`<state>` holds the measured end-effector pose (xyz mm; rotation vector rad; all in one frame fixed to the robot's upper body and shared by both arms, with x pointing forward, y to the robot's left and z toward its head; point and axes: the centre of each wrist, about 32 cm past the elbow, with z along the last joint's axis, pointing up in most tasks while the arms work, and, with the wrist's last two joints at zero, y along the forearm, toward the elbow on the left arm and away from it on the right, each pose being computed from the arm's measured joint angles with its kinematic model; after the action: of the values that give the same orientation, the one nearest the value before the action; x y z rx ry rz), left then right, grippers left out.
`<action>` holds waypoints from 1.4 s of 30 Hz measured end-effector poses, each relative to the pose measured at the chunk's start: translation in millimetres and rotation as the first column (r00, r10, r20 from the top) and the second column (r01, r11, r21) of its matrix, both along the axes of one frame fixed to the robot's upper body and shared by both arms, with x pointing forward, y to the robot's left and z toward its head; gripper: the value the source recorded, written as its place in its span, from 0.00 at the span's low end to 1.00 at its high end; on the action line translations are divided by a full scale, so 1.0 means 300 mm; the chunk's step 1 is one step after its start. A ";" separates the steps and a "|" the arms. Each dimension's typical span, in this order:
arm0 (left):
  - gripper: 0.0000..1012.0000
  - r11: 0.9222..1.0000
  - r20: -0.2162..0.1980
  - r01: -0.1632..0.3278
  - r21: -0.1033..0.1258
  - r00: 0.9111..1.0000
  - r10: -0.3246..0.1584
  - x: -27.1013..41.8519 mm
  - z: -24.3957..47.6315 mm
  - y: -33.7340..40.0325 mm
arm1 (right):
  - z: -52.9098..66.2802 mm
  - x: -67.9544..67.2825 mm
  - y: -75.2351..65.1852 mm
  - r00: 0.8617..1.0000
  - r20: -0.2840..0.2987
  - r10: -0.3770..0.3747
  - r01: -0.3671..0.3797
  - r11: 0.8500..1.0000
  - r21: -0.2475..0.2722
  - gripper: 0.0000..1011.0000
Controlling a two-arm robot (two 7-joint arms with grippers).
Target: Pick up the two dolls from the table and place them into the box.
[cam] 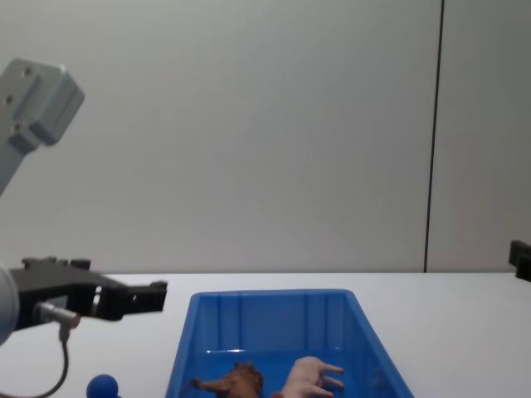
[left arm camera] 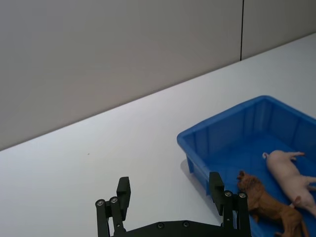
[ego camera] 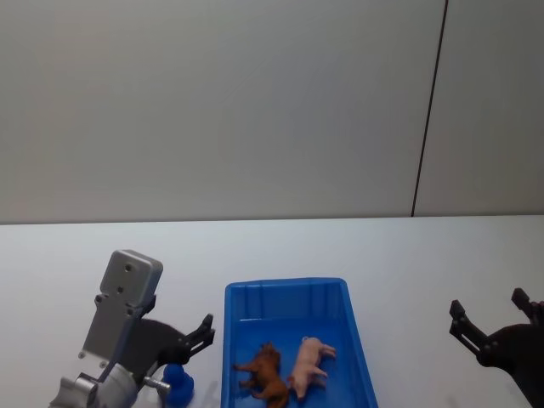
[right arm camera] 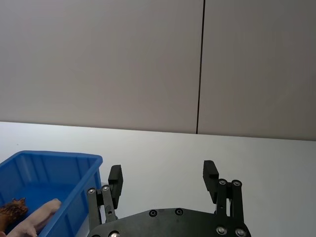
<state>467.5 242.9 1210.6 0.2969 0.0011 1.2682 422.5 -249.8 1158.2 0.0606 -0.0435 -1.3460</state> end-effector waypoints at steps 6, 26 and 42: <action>0.99 1.000 -0.052 -0.013 0.014 0.999 0.013 0.006 -0.013 0.020 | 0.000 0.000 -0.001 1.000 0.000 -0.001 0.001 1.000 0.000 0.99; 0.99 0.999 -0.193 -0.004 0.041 0.981 0.012 0.047 -0.064 0.061 | 0.000 -0.002 -0.002 1.000 0.000 -0.003 0.003 1.000 0.000 0.99; 0.56 0.999 -0.249 0.016 0.032 0.969 -0.007 0.058 -0.102 0.069 | 0.000 -0.002 -0.001 1.000 0.000 -0.003 0.003 1.000 0.000 0.99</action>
<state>485.0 263.7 1180.0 0.4835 0.1923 1.2132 422.0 -250.2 1158.3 0.0605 -0.0432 -1.3487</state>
